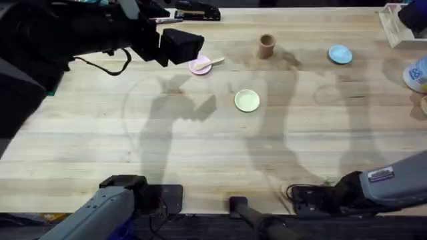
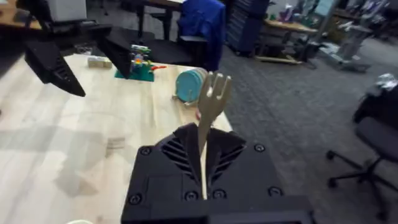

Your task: Pick up a utensil and set it on the pink plate, then put the other utensil in the container.

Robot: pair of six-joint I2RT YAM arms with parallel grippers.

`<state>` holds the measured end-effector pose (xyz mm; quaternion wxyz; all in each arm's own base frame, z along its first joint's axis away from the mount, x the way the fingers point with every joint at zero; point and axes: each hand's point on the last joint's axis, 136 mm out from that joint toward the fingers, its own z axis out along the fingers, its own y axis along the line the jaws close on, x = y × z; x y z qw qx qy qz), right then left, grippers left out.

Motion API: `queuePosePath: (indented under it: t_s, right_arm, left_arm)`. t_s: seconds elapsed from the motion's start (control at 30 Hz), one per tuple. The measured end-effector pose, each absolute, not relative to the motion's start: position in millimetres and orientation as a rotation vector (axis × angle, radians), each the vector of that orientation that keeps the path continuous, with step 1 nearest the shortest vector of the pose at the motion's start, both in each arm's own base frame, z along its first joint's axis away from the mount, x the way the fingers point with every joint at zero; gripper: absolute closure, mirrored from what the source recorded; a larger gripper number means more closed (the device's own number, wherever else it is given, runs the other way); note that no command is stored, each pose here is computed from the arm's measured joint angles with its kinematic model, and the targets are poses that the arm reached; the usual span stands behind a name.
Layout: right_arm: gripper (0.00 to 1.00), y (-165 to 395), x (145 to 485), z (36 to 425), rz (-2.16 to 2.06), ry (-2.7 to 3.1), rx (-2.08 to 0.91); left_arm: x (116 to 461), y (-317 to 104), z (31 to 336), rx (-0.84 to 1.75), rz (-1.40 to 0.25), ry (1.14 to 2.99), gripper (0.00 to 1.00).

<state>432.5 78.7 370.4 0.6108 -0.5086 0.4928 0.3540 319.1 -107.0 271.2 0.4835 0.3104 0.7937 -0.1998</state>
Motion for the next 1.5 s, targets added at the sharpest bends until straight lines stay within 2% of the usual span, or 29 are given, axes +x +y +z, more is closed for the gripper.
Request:
queuePosePath:
  t_s: [0.43, 1.07, 1.5]
  right_arm:
    - [0.969, 88, 444, 352, 0.9, 1.167, -1.162]
    - [0.969, 86, 493, 268, 0.958, 1.201, -1.141]
    - [0.969, 90, 510, 213, 1.028, 1.249, -1.11]
  left_arm:
    - [319, -107, 271, 0.756, -0.487, 1.933, 0.007]
    - [319, -107, 271, 0.756, -0.487, 1.934, 0.007]
    - [319, -107, 271, 0.756, -0.487, 1.933, 0.007]
